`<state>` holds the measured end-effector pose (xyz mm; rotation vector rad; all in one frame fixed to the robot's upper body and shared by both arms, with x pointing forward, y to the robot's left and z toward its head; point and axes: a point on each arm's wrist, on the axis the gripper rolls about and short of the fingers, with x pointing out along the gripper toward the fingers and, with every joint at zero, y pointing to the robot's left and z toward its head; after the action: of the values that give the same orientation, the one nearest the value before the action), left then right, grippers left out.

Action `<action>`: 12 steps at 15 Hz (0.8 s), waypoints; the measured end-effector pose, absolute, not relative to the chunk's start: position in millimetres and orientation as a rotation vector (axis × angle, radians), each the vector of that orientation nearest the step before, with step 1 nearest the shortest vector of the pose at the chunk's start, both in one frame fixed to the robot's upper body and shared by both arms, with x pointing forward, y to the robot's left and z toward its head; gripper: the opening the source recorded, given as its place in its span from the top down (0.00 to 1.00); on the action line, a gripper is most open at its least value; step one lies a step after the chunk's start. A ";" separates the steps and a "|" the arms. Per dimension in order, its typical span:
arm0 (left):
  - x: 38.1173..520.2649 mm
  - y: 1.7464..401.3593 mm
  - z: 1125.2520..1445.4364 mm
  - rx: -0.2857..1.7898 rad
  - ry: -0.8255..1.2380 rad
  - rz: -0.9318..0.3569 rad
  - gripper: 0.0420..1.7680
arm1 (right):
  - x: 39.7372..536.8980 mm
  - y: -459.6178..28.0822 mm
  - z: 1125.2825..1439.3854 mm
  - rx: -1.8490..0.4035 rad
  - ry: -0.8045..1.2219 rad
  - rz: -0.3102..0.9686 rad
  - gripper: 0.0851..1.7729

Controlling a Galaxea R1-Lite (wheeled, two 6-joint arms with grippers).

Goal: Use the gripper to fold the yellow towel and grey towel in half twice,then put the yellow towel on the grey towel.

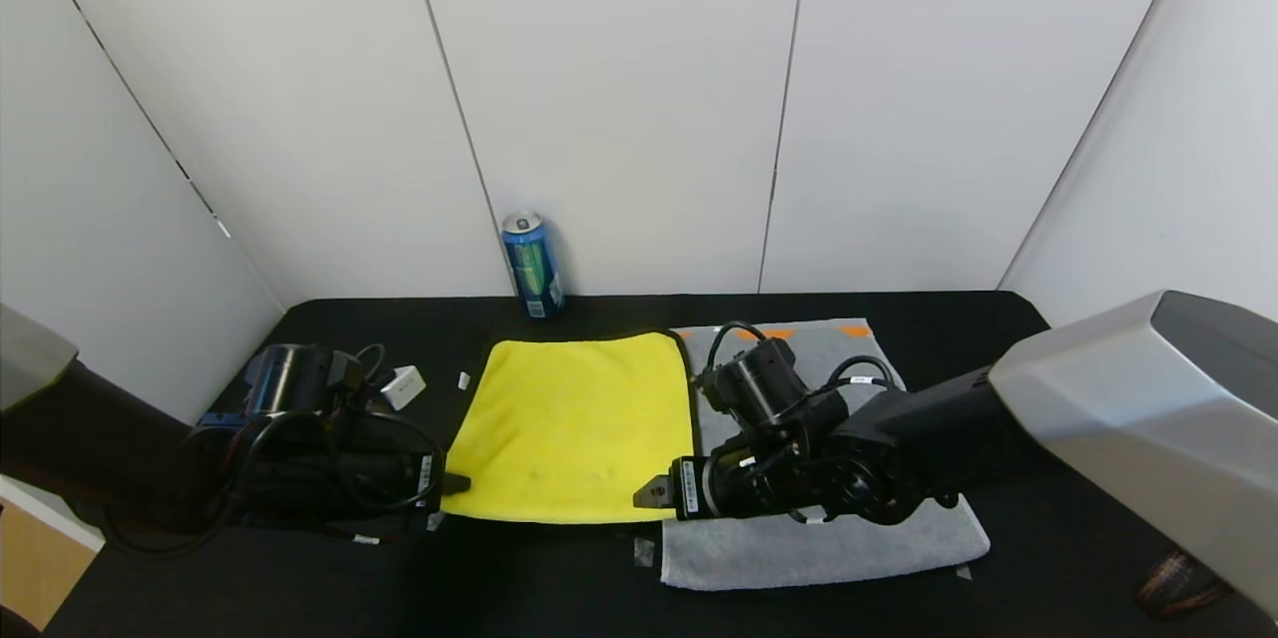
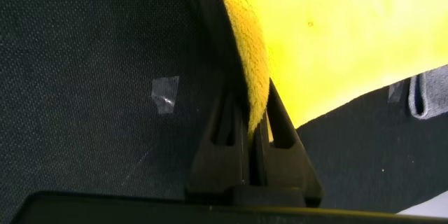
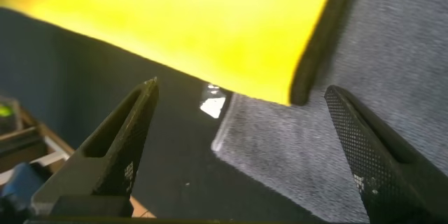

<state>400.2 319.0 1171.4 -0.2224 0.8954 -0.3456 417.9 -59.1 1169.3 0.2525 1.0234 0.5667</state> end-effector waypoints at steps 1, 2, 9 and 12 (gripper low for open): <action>400.2 319.1 1171.5 -0.223 0.895 -0.345 0.94 | 417.7 -57.6 1167.3 0.238 1.028 0.547 0.04; 400.3 319.2 1171.5 -0.223 0.895 -0.345 0.94 | 417.6 -55.9 1166.4 0.230 1.032 0.541 0.04; 400.2 319.5 1171.3 -0.224 0.896 -0.344 0.94 | 416.4 -41.2 1168.1 0.217 1.036 0.559 0.04; 400.2 319.2 1171.2 -0.224 0.897 -0.344 0.94 | 417.4 -38.8 1167.8 0.206 1.042 0.545 0.04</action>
<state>400.2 319.2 1171.2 -0.2236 0.8971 -0.3443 417.4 -38.8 1167.8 0.2063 1.0419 0.5445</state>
